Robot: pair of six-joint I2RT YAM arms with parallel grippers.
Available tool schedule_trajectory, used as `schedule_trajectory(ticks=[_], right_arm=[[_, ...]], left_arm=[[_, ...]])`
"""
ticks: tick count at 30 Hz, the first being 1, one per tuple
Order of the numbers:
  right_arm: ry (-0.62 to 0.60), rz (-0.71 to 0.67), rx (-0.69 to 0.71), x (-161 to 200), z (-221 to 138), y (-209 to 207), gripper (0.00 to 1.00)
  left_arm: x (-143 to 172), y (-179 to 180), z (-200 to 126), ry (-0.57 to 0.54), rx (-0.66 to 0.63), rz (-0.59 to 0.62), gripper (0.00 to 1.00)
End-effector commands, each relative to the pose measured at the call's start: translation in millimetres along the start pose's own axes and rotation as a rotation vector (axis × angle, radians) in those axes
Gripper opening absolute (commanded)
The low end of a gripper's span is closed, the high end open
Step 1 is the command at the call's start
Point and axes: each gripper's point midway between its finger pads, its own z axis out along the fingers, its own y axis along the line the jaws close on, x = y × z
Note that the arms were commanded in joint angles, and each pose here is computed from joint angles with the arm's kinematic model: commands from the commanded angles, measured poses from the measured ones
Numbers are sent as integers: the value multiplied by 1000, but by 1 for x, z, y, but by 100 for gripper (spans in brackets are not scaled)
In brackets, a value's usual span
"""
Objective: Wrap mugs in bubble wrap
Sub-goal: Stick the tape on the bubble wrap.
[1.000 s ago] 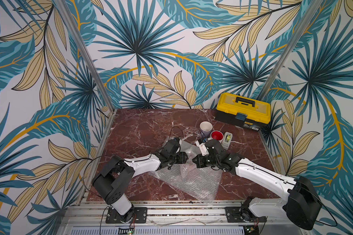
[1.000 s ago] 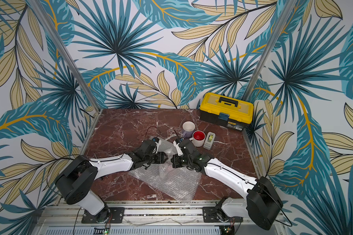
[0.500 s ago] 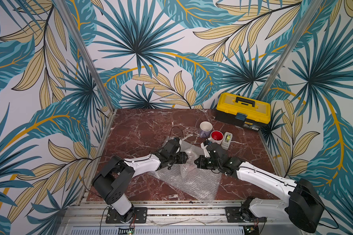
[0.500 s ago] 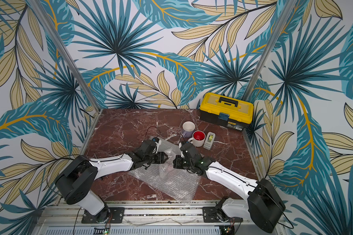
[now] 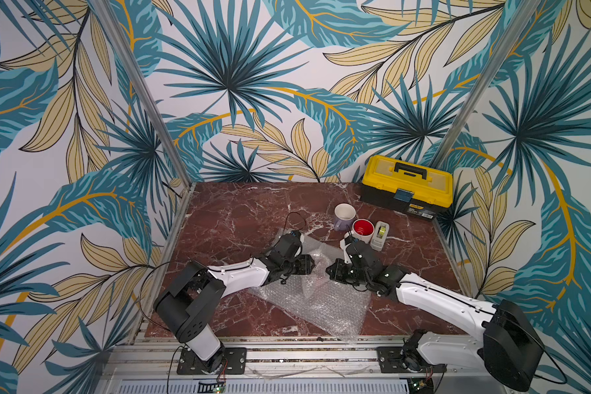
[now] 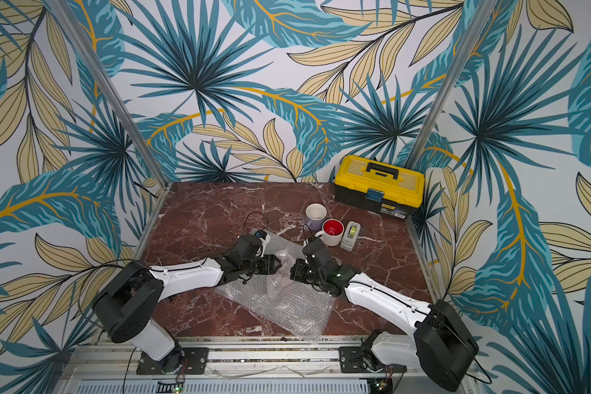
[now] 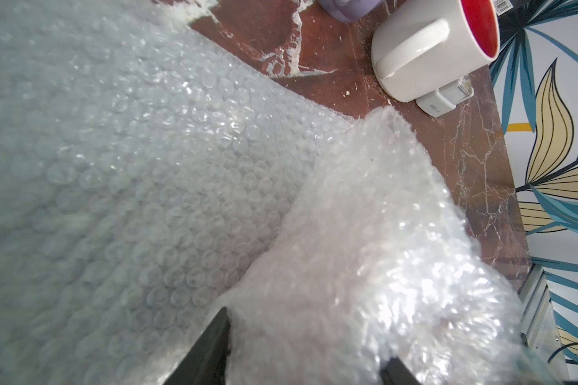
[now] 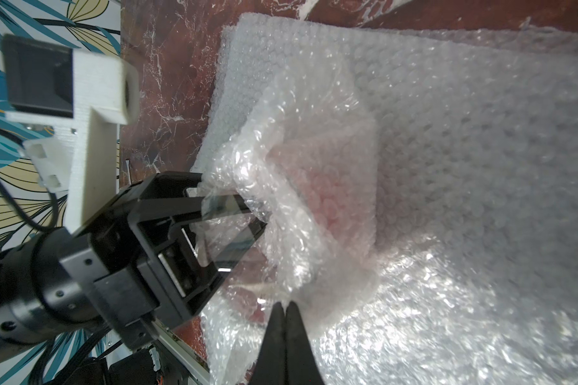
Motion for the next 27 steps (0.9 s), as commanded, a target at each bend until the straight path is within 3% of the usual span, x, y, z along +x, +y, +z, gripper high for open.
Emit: schedule_trajectory(ticks=[1, 11, 27], right_arm=[[-5, 15, 6, 2, -1, -4, 0], [-15, 48, -92, 2, -10, 12, 0], [74, 84, 33, 21, 7, -16, 0]], left_arm=[[12, 11, 6, 46, -48, 13, 55], [13, 12, 6, 49, -50, 10, 55], [12, 12, 7, 51, -48, 10, 55]])
